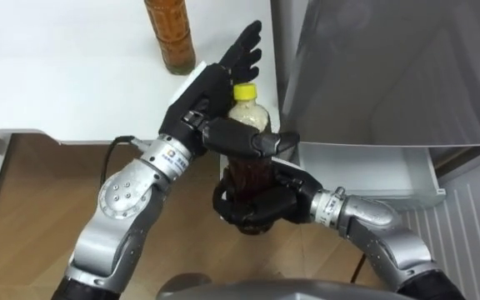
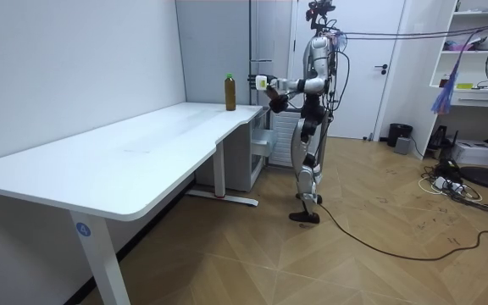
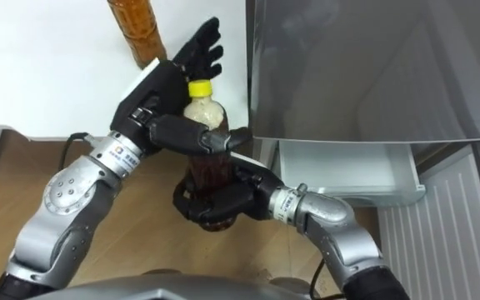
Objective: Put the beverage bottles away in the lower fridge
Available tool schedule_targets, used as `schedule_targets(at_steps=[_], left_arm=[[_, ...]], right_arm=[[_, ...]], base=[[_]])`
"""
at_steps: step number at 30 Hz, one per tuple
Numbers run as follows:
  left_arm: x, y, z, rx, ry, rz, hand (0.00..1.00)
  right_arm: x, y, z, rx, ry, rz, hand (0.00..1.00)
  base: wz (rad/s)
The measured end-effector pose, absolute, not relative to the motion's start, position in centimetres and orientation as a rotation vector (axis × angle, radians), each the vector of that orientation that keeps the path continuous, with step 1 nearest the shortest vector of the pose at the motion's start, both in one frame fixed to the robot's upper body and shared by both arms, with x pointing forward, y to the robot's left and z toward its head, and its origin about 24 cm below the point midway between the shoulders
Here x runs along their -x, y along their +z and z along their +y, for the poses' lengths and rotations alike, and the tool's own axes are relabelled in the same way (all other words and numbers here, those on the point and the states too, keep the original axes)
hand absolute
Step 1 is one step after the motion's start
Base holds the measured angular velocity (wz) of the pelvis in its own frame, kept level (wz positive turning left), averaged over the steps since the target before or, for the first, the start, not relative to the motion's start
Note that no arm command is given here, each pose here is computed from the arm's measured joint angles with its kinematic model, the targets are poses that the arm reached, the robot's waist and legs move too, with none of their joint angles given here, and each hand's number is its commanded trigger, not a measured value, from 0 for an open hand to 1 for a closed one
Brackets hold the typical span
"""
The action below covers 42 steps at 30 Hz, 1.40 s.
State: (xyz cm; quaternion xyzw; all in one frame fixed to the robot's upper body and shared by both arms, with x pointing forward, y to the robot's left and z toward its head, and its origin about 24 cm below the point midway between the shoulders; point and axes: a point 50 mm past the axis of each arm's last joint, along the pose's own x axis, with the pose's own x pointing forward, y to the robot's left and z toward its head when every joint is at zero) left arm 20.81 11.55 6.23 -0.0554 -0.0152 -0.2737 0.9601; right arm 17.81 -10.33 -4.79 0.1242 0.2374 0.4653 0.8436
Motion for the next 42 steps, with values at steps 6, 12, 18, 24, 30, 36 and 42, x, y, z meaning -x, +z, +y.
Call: schedule_targets(at_steps=[6, 12, 18, 24, 30, 36, 42], left_arm=[[-20.8, 7.4, 11.5, 0.113, -0.545, -0.103, 0.00], [-21.6, 9.7, 11.6, 0.104, -0.521, -0.218, 0.00], [-21.4, 12.1, 12.5, 0.127, -0.436, -0.369, 0.00], [-21.3, 12.7, 12.8, 0.137, -0.389, -0.405, 0.00], [-21.2, 14.4, 15.2, 0.109, -0.252, -0.503, 0.00], [-21.2, 14.9, 17.0, 0.104, -0.111, -0.540, 0.00], [-21.0, 15.4, 18.7, 0.080, 0.012, -0.584, 0.00]], right_arm=[[-17.3, -5.1, -10.4, -0.256, 0.997, 0.523, 1.00], [-16.7, -5.4, -10.3, -0.259, 1.001, 0.542, 1.00], [-15.8, -6.0, -11.1, -0.221, 0.992, 0.584, 1.00], [-16.0, -5.9, -11.5, -0.232, 0.997, 0.574, 1.00], [-15.9, -6.0, -12.7, -0.246, 0.952, 0.573, 1.00], [-15.1, -6.3, -13.2, -0.265, 0.943, 0.592, 1.00], [-14.8, -6.4, -13.4, -0.267, 0.943, 0.598, 1.00]], base=[[0.00], [-0.01], [-0.01], [0.00], [0.02], [0.00], [0.02]])
